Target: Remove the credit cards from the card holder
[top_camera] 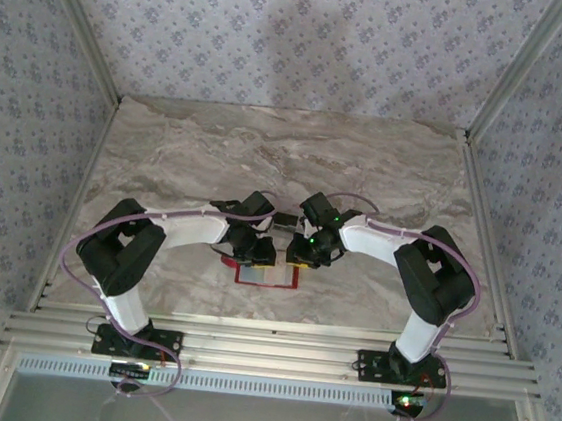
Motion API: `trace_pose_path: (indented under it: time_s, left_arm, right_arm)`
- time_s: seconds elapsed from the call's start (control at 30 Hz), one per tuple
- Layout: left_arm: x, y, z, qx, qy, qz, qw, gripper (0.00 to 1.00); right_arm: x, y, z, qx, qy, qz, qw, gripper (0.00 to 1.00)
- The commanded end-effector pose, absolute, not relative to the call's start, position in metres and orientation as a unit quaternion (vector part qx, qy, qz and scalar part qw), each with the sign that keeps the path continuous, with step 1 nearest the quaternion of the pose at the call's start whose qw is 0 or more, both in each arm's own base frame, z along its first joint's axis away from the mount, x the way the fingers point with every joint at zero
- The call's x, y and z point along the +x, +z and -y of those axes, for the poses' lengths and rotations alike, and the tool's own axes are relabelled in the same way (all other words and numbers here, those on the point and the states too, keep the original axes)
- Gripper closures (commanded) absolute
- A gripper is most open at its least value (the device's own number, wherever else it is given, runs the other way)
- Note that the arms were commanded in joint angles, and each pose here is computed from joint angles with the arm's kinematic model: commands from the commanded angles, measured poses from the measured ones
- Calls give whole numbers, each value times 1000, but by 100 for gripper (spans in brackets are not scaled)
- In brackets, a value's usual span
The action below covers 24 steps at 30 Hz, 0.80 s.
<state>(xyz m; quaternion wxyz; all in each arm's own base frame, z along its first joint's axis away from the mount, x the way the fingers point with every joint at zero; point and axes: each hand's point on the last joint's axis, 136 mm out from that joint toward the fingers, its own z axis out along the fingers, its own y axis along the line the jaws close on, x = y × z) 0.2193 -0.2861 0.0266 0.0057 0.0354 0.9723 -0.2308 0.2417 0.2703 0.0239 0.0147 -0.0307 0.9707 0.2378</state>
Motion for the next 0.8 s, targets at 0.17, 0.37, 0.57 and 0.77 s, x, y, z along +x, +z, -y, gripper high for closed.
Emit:
trace_pose_path:
  time_s: [0.17, 0.37, 0.57, 0.77]
  left_arm:
    - [226, 43, 274, 40, -204, -978, 26, 79]
    - [228, 50, 274, 39, -212, -976, 36, 75]
    - [230, 47, 277, 23, -245, -969, 30, 73]
    - [228, 39, 280, 10, -282, -959, 13, 72]
  right_arm:
    - [234, 13, -259, -24, 208, -978, 1, 73]
    - [235, 13, -259, -25, 208, -978, 2, 73]
    - [236, 14, -260, -26, 209, -978, 3, 73]
    - [235, 15, -260, -27, 208, -978, 1, 73]
